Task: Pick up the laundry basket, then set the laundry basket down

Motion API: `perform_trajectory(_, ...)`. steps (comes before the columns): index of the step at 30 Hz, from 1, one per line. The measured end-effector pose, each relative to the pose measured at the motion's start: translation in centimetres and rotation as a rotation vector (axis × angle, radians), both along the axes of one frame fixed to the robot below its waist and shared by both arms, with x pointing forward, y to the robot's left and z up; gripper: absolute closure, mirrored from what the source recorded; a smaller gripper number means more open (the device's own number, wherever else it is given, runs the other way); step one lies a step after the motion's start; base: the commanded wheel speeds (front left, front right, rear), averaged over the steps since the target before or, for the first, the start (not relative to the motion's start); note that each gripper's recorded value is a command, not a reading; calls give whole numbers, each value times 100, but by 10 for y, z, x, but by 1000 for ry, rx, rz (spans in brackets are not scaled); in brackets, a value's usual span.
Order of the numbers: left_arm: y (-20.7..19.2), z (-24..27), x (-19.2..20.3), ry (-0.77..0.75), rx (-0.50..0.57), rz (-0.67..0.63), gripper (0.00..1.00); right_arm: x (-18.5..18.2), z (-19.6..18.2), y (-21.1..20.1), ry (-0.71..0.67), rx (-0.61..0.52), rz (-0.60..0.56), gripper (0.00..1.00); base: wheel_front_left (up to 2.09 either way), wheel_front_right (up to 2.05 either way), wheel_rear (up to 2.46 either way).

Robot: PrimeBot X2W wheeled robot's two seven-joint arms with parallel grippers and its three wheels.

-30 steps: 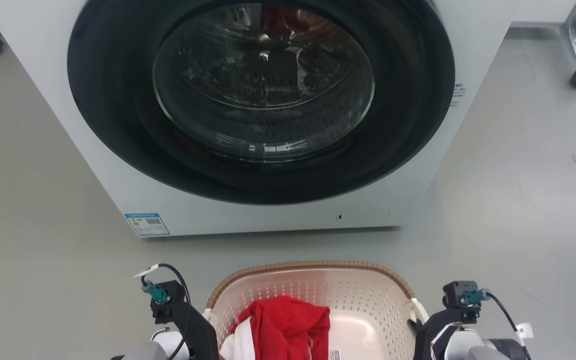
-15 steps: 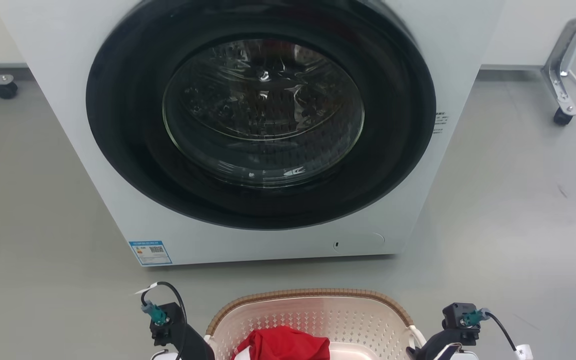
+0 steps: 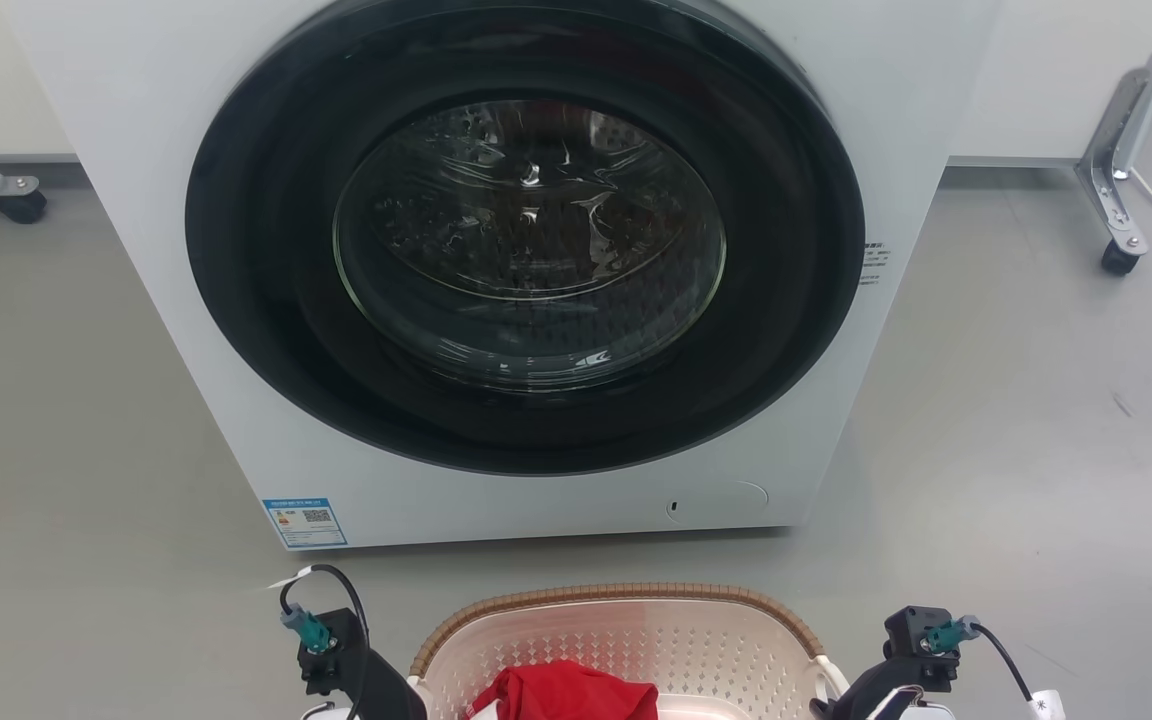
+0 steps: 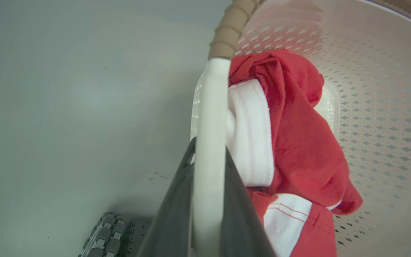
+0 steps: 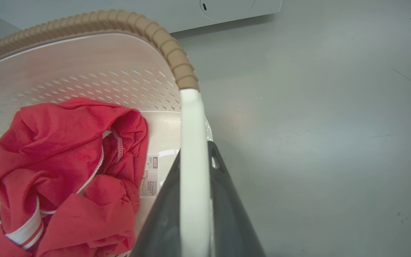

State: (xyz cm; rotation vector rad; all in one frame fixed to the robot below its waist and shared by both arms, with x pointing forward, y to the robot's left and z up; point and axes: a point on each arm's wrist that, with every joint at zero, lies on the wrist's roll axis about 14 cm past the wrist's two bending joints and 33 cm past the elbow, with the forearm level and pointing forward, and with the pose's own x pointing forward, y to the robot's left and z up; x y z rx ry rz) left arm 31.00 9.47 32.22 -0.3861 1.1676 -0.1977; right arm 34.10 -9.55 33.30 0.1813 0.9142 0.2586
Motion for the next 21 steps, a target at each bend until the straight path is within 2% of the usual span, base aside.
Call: perform_trajectory(21,-1,-1,-1,10,7,-7,100,-3,-1,0,14,8,-2,100,0,0,0)
